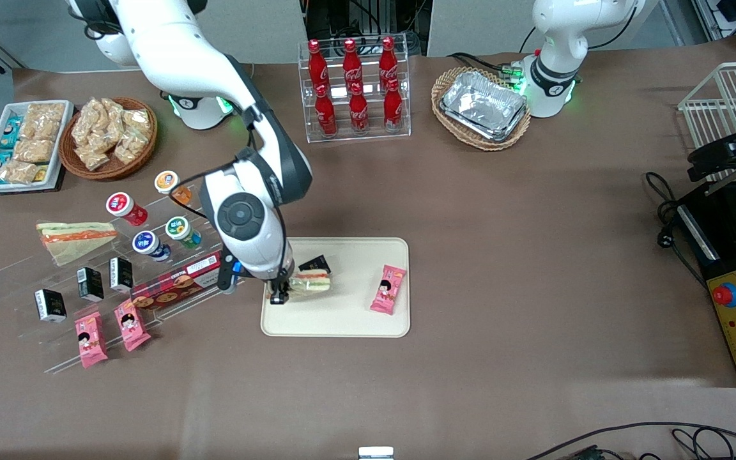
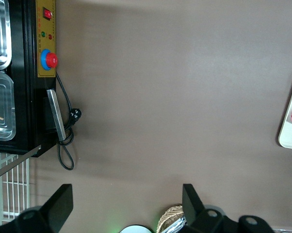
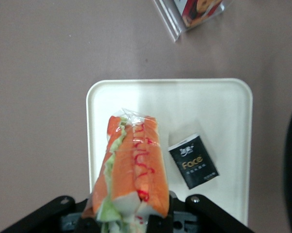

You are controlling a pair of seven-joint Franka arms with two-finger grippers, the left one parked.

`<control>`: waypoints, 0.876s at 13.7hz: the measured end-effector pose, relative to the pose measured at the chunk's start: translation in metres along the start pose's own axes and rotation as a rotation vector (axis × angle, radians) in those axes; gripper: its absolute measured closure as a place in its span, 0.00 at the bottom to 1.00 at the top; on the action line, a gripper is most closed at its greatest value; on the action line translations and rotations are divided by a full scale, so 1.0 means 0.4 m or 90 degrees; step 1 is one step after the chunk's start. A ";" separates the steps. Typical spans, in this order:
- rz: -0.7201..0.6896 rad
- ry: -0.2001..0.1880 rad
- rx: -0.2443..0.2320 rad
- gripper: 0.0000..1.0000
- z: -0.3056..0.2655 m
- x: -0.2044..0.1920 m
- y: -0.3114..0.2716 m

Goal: Place sandwich on tray
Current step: 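Lower the sandwich onto the tray beside the black pack and open the gripper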

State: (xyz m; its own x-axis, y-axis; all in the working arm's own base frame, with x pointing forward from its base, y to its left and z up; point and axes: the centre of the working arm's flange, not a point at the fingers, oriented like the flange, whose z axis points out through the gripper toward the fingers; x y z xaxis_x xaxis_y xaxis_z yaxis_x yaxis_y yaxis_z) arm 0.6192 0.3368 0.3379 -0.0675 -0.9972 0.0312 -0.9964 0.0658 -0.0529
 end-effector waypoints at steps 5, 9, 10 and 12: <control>0.057 -0.003 0.040 0.80 0.097 -0.058 -0.026; 0.068 -0.008 0.060 0.80 0.143 -0.108 -0.017; 0.067 -0.009 0.063 0.80 0.156 -0.117 -0.013; 0.064 -0.004 0.065 0.80 0.202 -0.126 -0.007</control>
State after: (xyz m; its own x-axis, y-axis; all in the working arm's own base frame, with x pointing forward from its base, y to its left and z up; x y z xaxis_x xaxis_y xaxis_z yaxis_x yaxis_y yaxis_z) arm 0.6296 0.3842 0.2558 -0.1668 -0.9859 0.0147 -0.9743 0.1625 -0.1562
